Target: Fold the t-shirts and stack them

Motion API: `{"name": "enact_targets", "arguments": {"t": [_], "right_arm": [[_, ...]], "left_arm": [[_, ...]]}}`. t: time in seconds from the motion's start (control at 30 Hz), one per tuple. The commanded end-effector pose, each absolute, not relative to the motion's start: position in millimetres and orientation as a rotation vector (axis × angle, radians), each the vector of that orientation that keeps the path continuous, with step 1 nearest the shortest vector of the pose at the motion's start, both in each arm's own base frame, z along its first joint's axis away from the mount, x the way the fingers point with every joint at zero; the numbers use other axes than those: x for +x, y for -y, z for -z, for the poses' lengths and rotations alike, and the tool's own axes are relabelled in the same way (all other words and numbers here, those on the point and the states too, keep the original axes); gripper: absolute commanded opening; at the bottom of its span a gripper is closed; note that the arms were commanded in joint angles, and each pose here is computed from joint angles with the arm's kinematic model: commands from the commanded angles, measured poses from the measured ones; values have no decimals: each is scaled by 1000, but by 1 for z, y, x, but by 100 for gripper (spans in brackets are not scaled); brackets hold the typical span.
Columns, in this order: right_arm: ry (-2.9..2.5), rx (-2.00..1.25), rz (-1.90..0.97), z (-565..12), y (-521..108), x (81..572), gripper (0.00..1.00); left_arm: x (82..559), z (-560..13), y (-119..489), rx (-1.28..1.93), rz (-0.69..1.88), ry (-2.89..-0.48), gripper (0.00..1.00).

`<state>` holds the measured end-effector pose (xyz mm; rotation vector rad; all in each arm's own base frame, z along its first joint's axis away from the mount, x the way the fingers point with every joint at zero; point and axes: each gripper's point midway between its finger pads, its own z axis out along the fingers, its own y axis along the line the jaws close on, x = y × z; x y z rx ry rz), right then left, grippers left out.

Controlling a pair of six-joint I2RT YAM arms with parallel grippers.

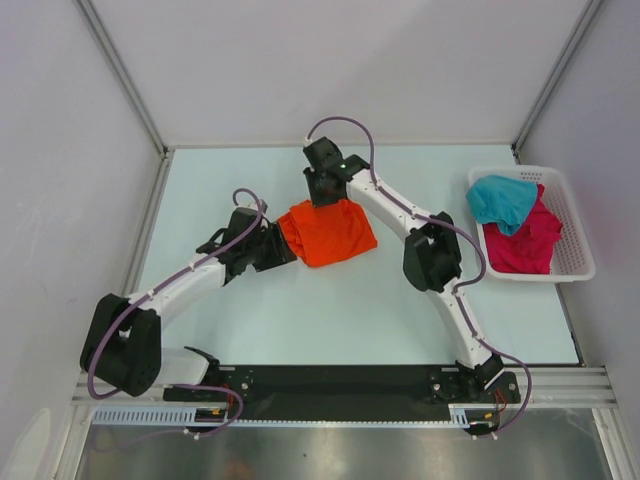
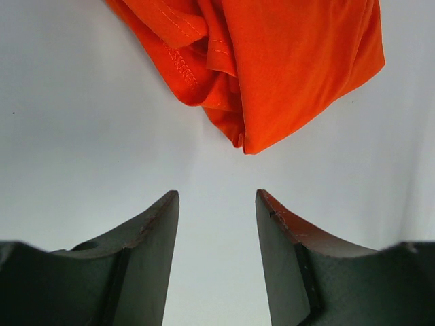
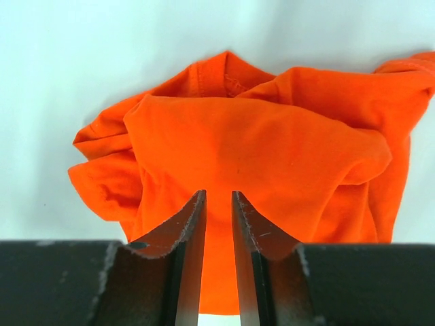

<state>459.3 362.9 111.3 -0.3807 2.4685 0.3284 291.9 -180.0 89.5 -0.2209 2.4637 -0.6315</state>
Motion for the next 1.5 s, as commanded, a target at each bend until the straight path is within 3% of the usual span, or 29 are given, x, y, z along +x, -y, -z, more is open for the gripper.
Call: {"name": "enact_targets", "arguments": {"t": [0.0, 0.3, 0.8, 1.03, 1.27, 1.33, 1.4, 1.43, 1.47], "right_arm": [[-2422, -340, -337, -139, -354, 466, 27], [-2462, -337, -323, -109, -349, 475, 27], [-2429, -245, -330, -87, -301, 550, 30], [-2295, -235, -280, -158, -281, 559, 29], [-2176, -200, -275, -251, -260, 524, 28], [-2202, -200, -269, -244, -256, 506, 29], [-2214, -198, -277, -246, -249, 481, 30], [-2227, -191, -287, -243, -247, 472, 30], [-2225, -191, -297, -246, -246, 463, 30]], "left_arm": [[295, -99, 180, -184, 624, -2427, 54], [294, -102, 175, -184, 595, -2418, 54], [293, -114, 162, -174, 516, -2407, 55], [292, -116, 161, -190, 522, -2397, 54], [293, -110, 169, -184, 576, -2378, 56], [298, -104, 175, -196, 612, -2374, 61], [303, -98, 186, -210, 673, -2373, 73], [304, -96, 190, -214, 697, -2373, 82], [306, -95, 195, -210, 728, -2371, 99]]}}
